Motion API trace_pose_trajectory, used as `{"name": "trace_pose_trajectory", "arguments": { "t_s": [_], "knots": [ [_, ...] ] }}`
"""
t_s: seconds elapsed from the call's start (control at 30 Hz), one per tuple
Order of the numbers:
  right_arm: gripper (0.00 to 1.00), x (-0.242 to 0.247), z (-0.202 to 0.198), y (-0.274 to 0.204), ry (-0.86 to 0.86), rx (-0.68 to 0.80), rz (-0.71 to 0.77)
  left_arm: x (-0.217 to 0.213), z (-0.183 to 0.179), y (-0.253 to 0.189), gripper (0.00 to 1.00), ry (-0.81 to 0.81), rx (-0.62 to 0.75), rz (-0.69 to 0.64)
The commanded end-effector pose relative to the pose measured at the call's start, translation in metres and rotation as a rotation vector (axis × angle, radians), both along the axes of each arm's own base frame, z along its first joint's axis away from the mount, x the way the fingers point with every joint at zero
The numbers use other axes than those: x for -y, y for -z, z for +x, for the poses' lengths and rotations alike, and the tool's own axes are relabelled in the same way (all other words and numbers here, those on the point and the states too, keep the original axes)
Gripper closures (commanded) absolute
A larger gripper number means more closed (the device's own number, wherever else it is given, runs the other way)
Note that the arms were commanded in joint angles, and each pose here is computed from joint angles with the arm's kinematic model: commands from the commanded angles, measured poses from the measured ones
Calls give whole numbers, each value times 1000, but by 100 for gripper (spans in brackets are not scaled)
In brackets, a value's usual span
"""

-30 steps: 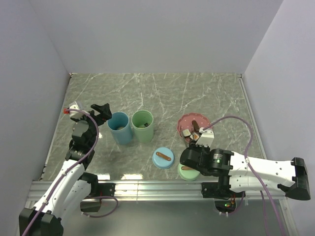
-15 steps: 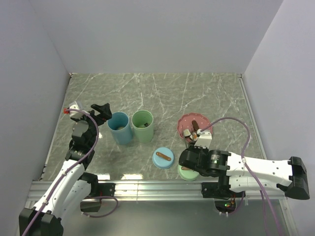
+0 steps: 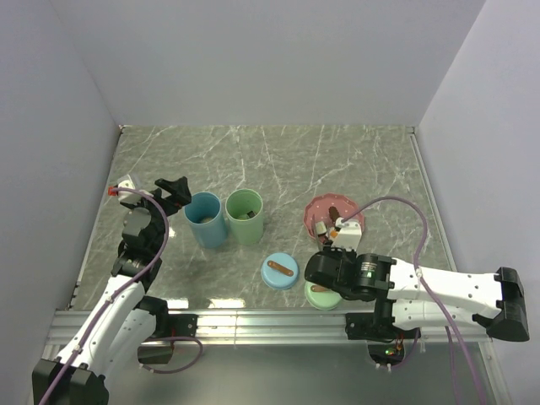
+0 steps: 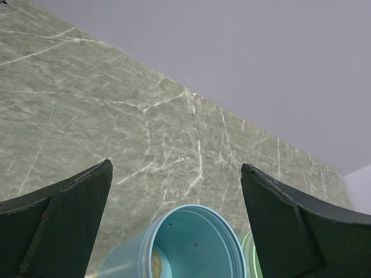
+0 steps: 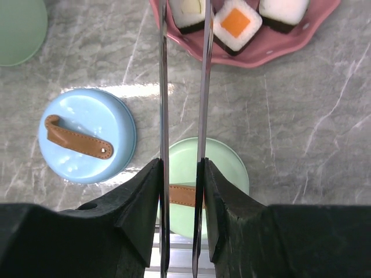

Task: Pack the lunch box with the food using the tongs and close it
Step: Pick up the food using the clamp, then place the food into the lunch box

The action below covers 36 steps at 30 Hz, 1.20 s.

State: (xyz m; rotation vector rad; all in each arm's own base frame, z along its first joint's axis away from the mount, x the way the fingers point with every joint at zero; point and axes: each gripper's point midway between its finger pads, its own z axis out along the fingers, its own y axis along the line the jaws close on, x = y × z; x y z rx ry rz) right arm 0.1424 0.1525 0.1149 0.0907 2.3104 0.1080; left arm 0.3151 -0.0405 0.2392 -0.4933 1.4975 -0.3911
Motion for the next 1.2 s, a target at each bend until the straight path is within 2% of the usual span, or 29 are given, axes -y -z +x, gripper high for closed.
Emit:
{"name": "trace_pose_trajectory", "arguments": {
  "t_s": [0.0, 0.5, 0.77, 1.17],
  "knots": [
    [65, -6, 15, -35, 19, 95, 33, 0, -1, -11, 1, 2, 42, -15],
    [65, -18, 37, -105, -8, 247, 45, -2, 0, -10, 1, -6, 38, -11],
    [65, -52, 49, -152, -90, 331, 94, -3, 0, -10, 1, -10, 33, -10],
    [66, -120, 59, -193, -290, 403, 133, -6, -2, -12, 1, -27, 34, -11]
  ]
}}
